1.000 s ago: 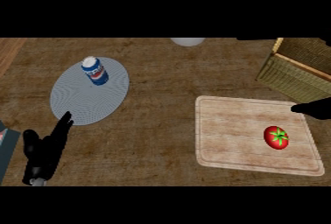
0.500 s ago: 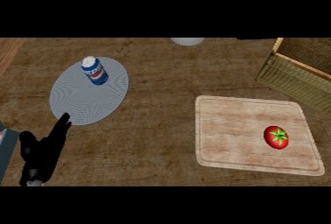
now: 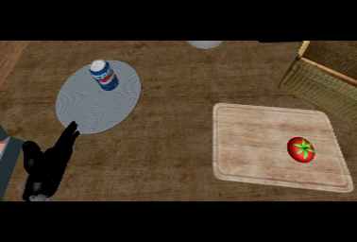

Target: Pick the tomato from the cutting board and place it in the basket

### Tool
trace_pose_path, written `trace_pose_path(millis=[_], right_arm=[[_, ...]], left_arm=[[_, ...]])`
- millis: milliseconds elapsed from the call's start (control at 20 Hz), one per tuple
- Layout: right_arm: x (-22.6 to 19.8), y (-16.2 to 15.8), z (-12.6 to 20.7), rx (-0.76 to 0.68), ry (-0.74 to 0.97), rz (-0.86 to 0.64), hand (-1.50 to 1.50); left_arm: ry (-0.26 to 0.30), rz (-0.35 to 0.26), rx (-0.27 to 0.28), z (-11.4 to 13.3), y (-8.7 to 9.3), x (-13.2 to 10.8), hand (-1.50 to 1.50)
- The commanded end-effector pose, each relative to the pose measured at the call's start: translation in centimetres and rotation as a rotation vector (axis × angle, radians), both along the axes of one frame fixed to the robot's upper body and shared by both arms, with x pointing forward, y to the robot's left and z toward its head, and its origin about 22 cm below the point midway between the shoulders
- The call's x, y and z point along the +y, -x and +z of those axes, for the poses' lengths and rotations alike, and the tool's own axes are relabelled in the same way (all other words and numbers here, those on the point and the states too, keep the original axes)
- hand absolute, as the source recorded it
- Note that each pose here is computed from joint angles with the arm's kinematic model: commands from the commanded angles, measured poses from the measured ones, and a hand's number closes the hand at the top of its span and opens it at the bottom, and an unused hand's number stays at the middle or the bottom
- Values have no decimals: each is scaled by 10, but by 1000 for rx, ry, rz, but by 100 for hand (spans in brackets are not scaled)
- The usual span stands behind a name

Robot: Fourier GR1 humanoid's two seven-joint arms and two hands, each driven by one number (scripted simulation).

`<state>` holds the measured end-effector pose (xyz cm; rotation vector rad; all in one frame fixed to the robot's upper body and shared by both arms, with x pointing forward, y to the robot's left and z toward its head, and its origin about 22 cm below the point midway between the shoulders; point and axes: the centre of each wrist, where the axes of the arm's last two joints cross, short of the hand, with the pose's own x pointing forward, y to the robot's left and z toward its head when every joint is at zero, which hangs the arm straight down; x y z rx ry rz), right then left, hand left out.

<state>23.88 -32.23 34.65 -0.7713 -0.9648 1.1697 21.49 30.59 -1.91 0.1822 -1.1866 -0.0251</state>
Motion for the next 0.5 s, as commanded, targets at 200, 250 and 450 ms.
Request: trace_pose_path(millis=[200,250,450], right_arm=[[-2,3,-16,2,-49,-21,-150],[9,11,-31,7,-68,-10,-150],[-4,-3,-58,-1,-79,-41,-150]], left_arm=[[30,20,158,-35,23,-5,0],[20,12,168,-36,35,-16,0],[32,-9,167,-37,31,-5,0]])
